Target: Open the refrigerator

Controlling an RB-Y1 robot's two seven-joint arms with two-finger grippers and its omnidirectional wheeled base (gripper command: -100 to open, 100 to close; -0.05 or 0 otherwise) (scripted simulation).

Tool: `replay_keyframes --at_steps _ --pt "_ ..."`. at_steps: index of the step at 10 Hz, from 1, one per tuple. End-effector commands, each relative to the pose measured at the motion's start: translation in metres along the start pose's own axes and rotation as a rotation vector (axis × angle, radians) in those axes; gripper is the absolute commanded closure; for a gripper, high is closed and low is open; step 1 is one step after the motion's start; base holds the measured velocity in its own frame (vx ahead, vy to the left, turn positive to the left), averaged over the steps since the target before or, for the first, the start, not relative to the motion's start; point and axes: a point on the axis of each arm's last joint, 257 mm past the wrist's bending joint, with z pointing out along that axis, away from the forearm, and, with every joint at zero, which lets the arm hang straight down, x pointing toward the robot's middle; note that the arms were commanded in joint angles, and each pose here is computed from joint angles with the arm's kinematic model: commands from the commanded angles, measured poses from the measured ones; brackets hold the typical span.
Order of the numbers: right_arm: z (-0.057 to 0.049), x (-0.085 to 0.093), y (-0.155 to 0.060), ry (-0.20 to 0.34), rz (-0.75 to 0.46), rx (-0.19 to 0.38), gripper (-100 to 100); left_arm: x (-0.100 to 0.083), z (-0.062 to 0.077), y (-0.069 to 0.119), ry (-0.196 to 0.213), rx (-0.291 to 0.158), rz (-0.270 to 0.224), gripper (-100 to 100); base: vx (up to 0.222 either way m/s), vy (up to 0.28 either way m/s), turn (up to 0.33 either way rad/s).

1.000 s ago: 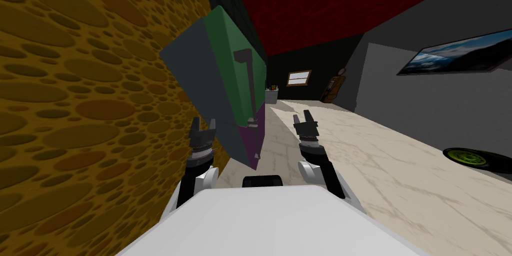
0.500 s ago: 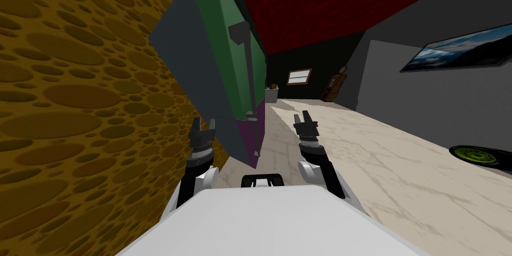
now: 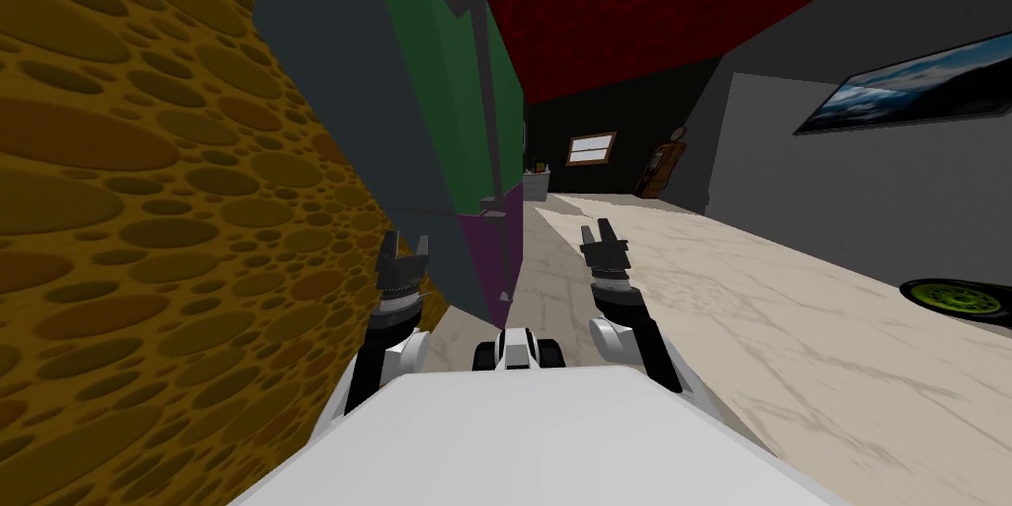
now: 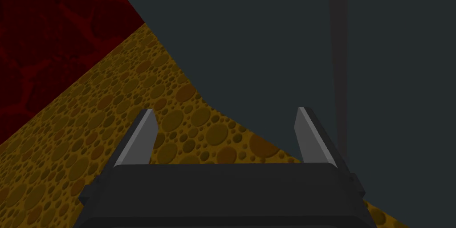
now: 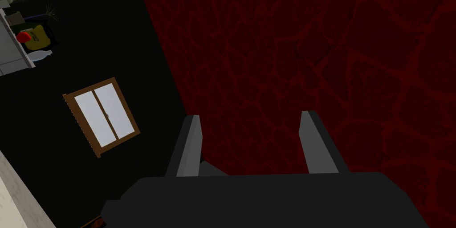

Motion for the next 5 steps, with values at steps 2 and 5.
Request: replay_keyframes --at_steps 2,5 --pt "0.0 0.0 0.0 0.0 0.0 0.0 0 0.004 0.004 0.014 0.028 -0.061 -0.01 -100 0.003 -0.027 -0.042" --pt "0.0 0.0 0.0 0.0 0.0 0.0 0 0.004 0.009 0.025 0.032 -0.116 -0.027 -100 0.008 -0.033 -0.044"
